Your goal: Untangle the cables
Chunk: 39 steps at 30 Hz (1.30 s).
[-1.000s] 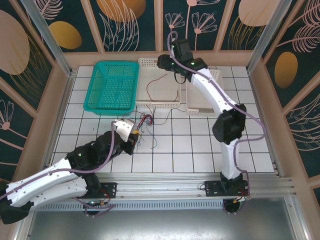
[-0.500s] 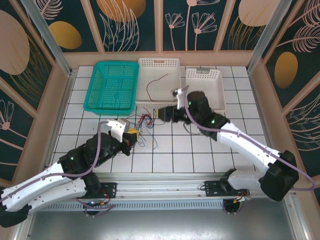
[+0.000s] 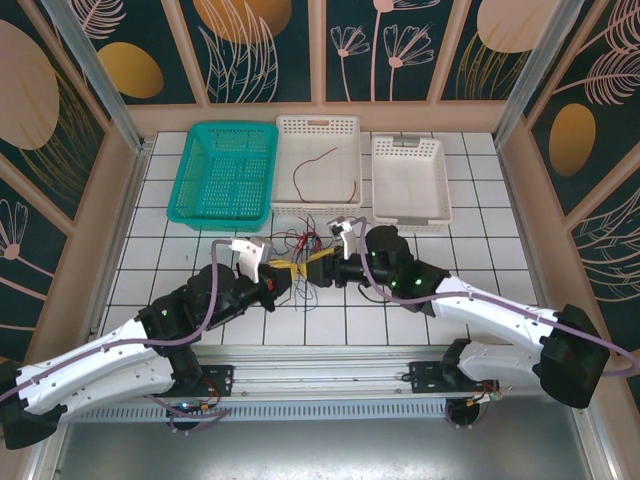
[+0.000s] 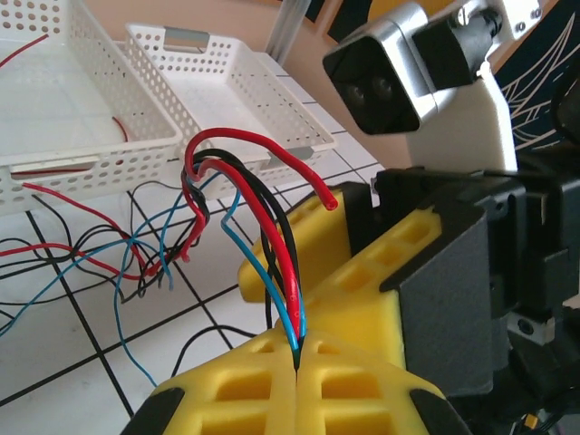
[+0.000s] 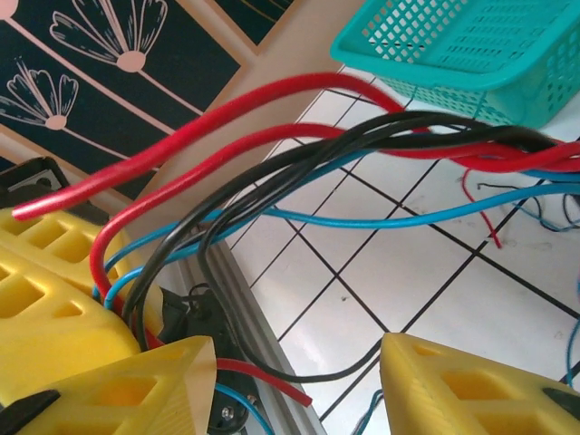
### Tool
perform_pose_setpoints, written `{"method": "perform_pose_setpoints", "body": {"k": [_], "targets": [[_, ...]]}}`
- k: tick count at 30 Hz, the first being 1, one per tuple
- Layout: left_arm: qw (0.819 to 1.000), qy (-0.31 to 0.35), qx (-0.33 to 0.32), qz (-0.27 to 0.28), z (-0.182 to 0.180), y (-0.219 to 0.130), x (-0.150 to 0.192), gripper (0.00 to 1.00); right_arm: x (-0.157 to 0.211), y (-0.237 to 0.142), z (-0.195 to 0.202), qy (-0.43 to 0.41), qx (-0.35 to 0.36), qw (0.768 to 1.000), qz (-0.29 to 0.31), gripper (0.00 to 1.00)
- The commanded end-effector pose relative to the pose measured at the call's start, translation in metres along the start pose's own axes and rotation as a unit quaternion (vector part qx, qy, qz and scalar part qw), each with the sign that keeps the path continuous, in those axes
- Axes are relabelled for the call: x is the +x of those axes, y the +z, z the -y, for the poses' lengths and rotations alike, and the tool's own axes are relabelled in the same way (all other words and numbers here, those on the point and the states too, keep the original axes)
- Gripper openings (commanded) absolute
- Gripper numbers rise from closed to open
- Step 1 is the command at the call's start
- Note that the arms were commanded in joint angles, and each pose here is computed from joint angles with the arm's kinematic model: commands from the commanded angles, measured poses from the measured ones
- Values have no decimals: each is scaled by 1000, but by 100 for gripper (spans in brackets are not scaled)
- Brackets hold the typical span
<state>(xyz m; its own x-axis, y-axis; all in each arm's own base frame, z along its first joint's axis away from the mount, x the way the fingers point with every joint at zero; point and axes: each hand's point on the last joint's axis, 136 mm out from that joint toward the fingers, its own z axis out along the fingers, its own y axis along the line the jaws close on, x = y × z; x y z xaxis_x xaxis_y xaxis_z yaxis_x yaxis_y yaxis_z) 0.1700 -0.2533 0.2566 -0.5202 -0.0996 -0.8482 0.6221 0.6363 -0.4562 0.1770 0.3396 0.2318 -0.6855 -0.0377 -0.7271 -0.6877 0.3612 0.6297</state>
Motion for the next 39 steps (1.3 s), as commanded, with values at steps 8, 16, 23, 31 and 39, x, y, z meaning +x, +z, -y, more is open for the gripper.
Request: {"method": "perform_pose_setpoints", "body": {"k": [8, 16, 23, 31, 39], "targets": [[998, -30, 42, 19, 13, 0, -4, 0, -21, -1, -11, -28, -7, 998, 59, 49], [997, -37, 52, 30, 17, -5, -11, 0, -18, 2, -6, -30, 8, 998, 53, 32], [996, -45, 64, 37, 20, -8, -14, 0, -16, 3, -5, -28, 7, 998, 53, 24], [996, -45, 59, 38, 18, -11, -14, 0, -22, -6, -4, -37, 25, 997, 64, 0], [998, -45, 33, 41, 7, -17, -12, 0, -23, -27, 12, -30, 69, 994, 78, 0]]}}
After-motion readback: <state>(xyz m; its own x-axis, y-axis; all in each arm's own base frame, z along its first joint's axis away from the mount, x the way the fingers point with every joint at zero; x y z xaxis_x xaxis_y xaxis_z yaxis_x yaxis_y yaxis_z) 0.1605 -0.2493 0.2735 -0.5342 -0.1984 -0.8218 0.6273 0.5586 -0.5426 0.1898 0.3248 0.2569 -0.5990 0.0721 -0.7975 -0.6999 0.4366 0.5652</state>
